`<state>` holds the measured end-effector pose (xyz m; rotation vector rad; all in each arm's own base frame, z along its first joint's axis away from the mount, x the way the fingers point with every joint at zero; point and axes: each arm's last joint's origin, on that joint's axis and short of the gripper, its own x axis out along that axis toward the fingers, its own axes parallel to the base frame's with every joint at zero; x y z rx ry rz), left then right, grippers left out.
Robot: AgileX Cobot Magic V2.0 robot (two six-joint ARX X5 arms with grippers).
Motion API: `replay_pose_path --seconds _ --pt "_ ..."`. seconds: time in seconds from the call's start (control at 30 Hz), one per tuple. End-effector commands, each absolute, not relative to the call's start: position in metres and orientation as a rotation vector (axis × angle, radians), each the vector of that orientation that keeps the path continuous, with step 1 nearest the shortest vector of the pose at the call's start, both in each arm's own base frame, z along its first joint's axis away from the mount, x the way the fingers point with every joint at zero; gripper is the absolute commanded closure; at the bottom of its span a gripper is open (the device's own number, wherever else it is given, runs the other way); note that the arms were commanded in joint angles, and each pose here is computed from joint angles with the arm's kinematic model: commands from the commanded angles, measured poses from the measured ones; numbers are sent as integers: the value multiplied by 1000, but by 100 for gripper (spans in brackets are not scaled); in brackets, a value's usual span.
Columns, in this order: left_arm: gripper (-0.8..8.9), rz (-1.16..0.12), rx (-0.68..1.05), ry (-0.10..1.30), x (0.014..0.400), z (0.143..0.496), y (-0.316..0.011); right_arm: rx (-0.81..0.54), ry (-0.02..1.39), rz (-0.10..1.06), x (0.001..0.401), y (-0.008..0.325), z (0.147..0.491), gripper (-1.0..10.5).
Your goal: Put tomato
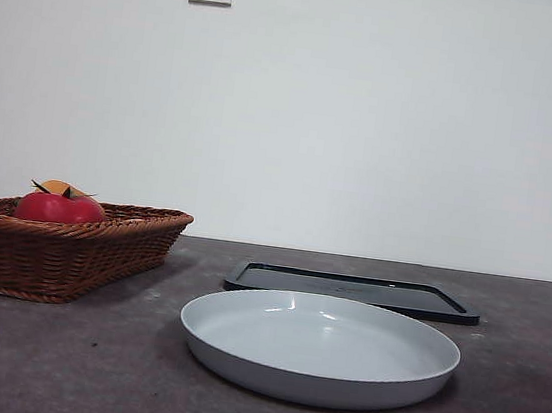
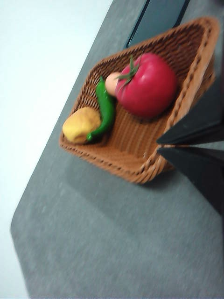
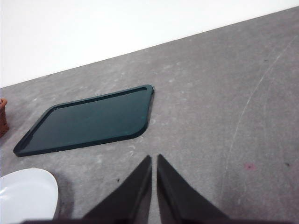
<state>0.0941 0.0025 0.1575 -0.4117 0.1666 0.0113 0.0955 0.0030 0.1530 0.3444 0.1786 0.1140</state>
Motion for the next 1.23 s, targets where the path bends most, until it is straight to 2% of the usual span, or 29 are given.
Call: replay_pose_path --seconds 0.03,0.33,0.5,0.9,1.23 --pt "804 -24 -435 195 92 162 1 373 165 123 94 3 160 940" --pt "804 -75 -450 179 84 201 -1 376 127 180 85 5 198 940" --pt "804 -147 -417 246 81 229 -3 368 169 248 80 7 229 940" --pt "804 -377 -258 488 89 290 -9 263 454 483 94 14 294 940" --pt "804 -519 -254 616 97 316 -18 182 657 661 115 29 335 940"
